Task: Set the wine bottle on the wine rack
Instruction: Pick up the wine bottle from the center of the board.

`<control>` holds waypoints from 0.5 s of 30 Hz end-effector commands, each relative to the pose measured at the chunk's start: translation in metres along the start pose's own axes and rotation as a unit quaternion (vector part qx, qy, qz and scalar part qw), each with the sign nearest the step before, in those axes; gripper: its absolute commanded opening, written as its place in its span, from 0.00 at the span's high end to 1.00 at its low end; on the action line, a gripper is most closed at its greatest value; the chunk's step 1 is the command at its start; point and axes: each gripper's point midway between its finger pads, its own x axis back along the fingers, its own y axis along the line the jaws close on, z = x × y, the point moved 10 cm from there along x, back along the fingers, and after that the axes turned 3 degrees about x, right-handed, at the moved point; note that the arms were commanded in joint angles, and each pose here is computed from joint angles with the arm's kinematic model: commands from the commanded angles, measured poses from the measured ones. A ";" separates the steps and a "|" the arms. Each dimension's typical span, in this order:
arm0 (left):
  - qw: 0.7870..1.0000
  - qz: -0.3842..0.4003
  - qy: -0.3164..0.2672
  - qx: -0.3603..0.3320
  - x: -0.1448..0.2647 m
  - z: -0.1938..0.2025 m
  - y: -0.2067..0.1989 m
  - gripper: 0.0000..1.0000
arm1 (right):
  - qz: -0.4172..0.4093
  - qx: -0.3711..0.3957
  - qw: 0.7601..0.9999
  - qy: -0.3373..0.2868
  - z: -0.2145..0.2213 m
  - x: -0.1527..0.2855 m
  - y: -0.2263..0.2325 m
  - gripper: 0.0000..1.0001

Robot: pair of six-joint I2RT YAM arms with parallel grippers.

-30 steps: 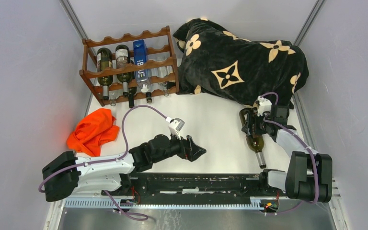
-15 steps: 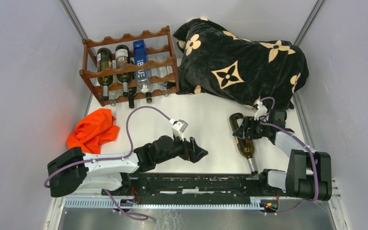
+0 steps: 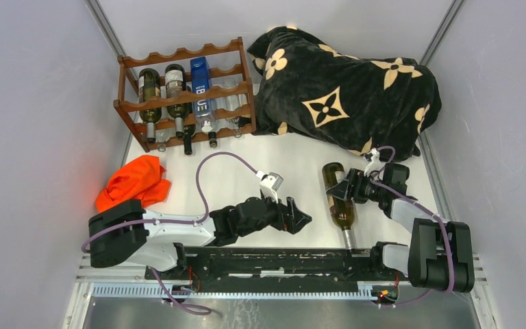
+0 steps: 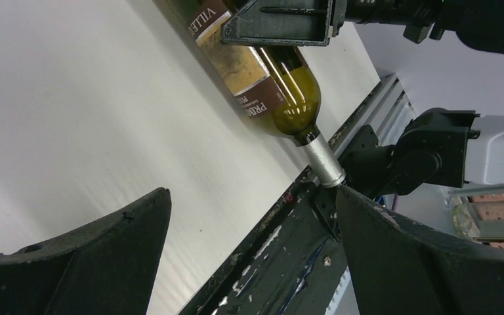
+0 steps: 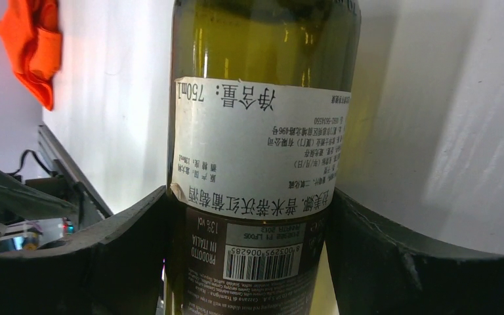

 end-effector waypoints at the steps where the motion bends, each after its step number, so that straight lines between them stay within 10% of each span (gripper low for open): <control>1: 0.998 0.020 -0.044 0.040 -0.015 -0.010 -0.021 0.00 | -0.072 0.015 0.996 -0.054 -0.019 0.001 0.017 0.89; 15: 0.997 0.001 -0.037 0.073 -0.024 0.002 -0.018 0.00 | -0.112 -0.024 0.990 -0.076 -0.015 0.003 0.026 0.94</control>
